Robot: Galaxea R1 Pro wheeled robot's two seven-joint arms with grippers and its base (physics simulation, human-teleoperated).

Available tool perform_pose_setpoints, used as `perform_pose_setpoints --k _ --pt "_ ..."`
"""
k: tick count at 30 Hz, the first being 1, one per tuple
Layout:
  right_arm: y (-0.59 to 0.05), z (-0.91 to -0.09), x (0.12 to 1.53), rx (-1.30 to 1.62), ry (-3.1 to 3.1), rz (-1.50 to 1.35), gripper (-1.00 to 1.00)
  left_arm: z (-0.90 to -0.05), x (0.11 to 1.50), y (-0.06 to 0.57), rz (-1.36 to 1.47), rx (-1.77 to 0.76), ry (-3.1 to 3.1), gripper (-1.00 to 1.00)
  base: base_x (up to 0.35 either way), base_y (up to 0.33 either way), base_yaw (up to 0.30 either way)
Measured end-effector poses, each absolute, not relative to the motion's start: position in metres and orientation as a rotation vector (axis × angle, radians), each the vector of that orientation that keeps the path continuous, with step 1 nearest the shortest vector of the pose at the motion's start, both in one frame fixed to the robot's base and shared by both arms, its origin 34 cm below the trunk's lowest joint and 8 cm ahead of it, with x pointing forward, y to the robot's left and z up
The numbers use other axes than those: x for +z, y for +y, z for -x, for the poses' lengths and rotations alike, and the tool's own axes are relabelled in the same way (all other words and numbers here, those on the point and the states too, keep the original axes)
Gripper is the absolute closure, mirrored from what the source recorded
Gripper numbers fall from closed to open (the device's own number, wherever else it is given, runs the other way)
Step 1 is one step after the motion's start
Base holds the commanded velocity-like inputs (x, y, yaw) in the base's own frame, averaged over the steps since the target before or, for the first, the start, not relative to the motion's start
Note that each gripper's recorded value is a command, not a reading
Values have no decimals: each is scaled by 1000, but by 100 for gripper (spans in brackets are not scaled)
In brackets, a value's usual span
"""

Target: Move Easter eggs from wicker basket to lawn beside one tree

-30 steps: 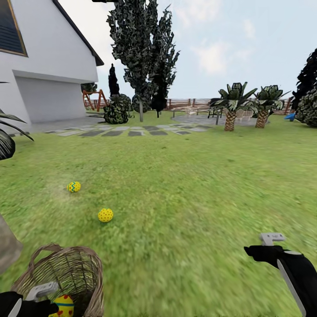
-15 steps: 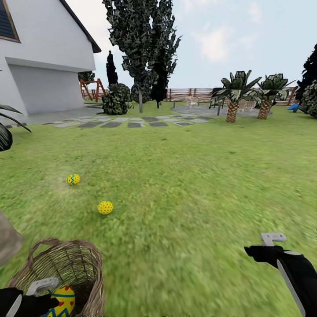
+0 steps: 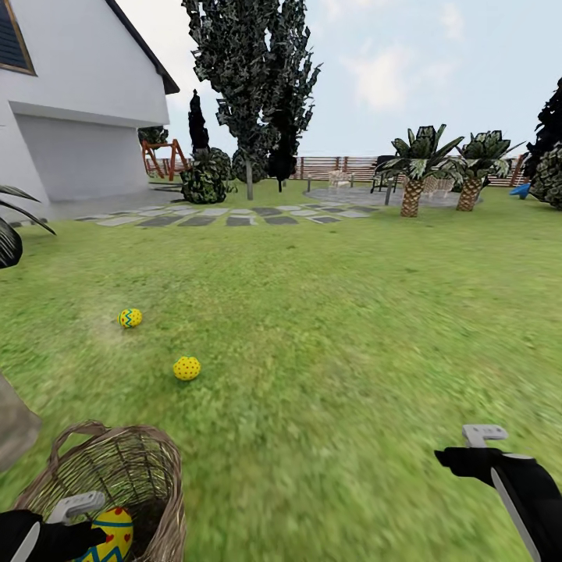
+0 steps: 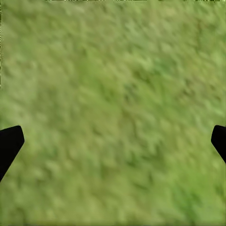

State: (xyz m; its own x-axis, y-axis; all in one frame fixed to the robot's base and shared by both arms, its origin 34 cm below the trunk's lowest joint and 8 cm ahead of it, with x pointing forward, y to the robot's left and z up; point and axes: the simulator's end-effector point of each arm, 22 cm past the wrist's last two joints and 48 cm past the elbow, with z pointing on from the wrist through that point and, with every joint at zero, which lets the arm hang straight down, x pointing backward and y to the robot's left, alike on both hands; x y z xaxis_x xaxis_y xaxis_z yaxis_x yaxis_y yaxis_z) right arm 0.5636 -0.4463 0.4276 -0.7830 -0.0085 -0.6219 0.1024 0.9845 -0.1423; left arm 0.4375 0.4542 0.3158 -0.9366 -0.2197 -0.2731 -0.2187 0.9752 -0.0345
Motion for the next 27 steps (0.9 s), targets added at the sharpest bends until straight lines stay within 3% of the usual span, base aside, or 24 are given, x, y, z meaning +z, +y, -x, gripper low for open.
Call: perform_pose_setpoints --k 12,20,27 --pt "-446 -564 427 -226 2459 -60 -100 -438 316 455 323 -3 2841 -100 2 0 0" --pt "-445 -564 427 -227 2461 -60 -100 -440 320 465 363 4 2814 -100 225 0 0" --pt "-447 -564 427 -229 2461 -62 -100 -443 320 465 356 8 2805 -100 27 0 0"
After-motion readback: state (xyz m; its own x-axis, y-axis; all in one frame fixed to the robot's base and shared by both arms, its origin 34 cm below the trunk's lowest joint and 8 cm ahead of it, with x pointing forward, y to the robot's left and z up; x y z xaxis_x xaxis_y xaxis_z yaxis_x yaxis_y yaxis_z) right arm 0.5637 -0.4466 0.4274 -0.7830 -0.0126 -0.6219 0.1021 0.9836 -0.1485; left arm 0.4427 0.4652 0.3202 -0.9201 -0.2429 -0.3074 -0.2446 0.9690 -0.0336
